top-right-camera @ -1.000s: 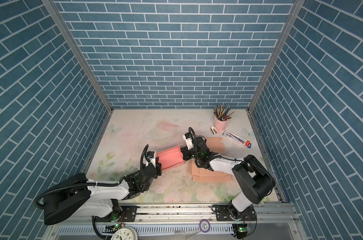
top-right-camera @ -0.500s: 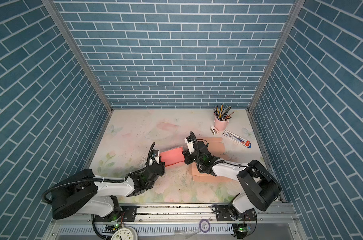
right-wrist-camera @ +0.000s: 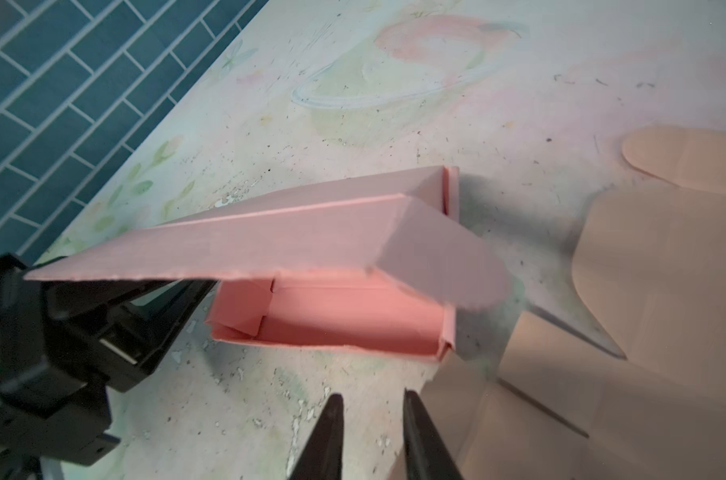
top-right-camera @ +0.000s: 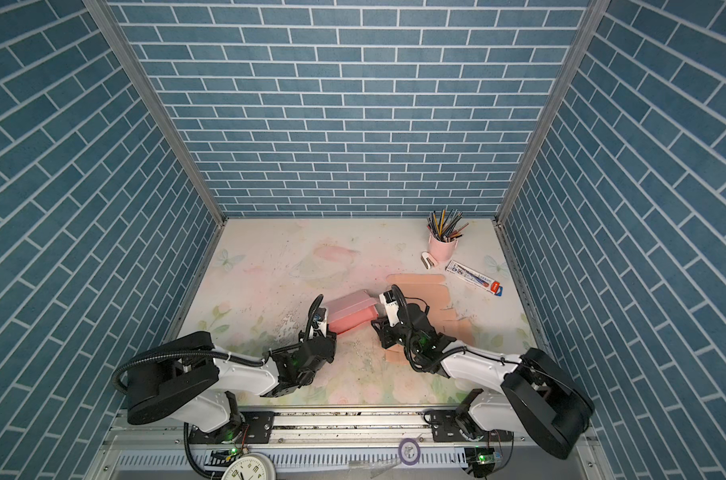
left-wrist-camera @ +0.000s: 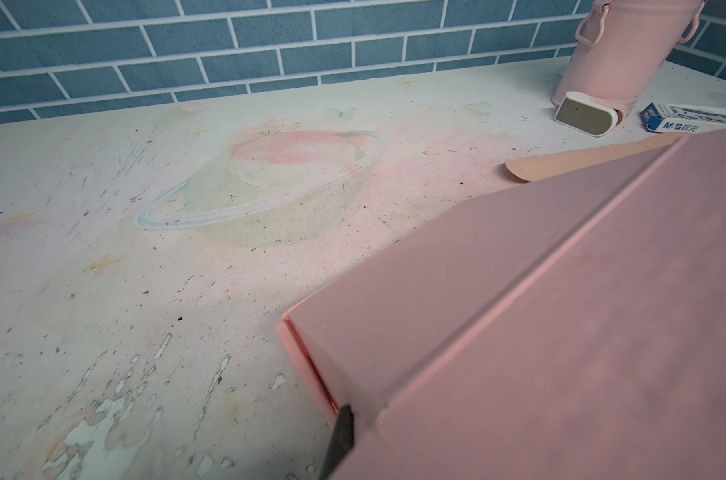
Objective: Fold the paper box
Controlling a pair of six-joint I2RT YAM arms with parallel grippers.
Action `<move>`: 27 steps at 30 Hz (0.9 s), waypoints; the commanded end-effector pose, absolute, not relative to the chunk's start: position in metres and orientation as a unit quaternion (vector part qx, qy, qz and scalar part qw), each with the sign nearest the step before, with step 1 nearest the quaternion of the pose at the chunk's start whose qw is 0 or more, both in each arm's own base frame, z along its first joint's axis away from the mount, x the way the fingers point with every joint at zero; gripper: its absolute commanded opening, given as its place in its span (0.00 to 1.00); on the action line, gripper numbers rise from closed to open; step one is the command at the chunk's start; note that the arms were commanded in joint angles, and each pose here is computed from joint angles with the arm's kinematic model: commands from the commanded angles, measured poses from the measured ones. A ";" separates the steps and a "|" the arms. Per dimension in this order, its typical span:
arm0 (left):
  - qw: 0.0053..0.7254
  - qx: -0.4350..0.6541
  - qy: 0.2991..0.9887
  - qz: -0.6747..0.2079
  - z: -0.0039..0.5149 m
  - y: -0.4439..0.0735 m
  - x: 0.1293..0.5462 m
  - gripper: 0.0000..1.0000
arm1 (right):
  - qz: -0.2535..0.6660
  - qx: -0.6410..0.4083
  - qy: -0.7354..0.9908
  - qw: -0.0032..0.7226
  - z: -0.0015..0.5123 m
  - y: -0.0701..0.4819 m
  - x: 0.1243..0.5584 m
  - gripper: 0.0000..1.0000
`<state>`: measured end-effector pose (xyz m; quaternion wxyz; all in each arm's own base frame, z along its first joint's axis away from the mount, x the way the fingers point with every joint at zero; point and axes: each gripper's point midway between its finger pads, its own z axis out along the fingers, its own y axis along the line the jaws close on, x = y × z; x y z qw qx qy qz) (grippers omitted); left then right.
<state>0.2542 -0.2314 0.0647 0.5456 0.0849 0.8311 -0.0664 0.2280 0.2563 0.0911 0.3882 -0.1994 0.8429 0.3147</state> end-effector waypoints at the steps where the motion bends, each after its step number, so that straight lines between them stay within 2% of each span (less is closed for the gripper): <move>1: 0.524 0.100 0.844 -0.057 0.048 -0.227 0.245 0.00 | 0.306 -0.168 0.849 0.397 0.094 0.238 0.222 0.39; 5: 0.526 0.104 0.842 -0.056 0.052 -0.230 0.244 0.01 | 0.303 -0.162 0.842 0.416 0.116 0.222 0.213 0.44; 11: 0.531 0.109 0.838 -0.065 0.059 -0.240 0.241 0.07 | 0.310 -0.165 0.806 0.476 0.182 0.215 0.214 0.49; 15: 0.528 0.108 0.839 -0.079 0.065 -0.245 0.239 0.16 | 0.286 -0.191 0.811 0.473 0.194 0.225 0.225 0.49; 16: 0.526 0.105 0.840 -0.081 0.066 -0.244 0.238 0.22 | 0.283 -0.195 0.812 0.471 0.197 0.229 0.229 0.48; 23: 0.504 0.103 0.848 -0.124 0.081 -0.251 0.225 0.38 | 0.291 -0.209 0.803 0.477 0.215 0.250 0.244 0.45; 27: 0.464 0.122 0.866 -0.145 0.077 -0.253 0.210 0.58 | 0.273 -0.223 0.815 0.460 0.206 0.260 0.254 0.45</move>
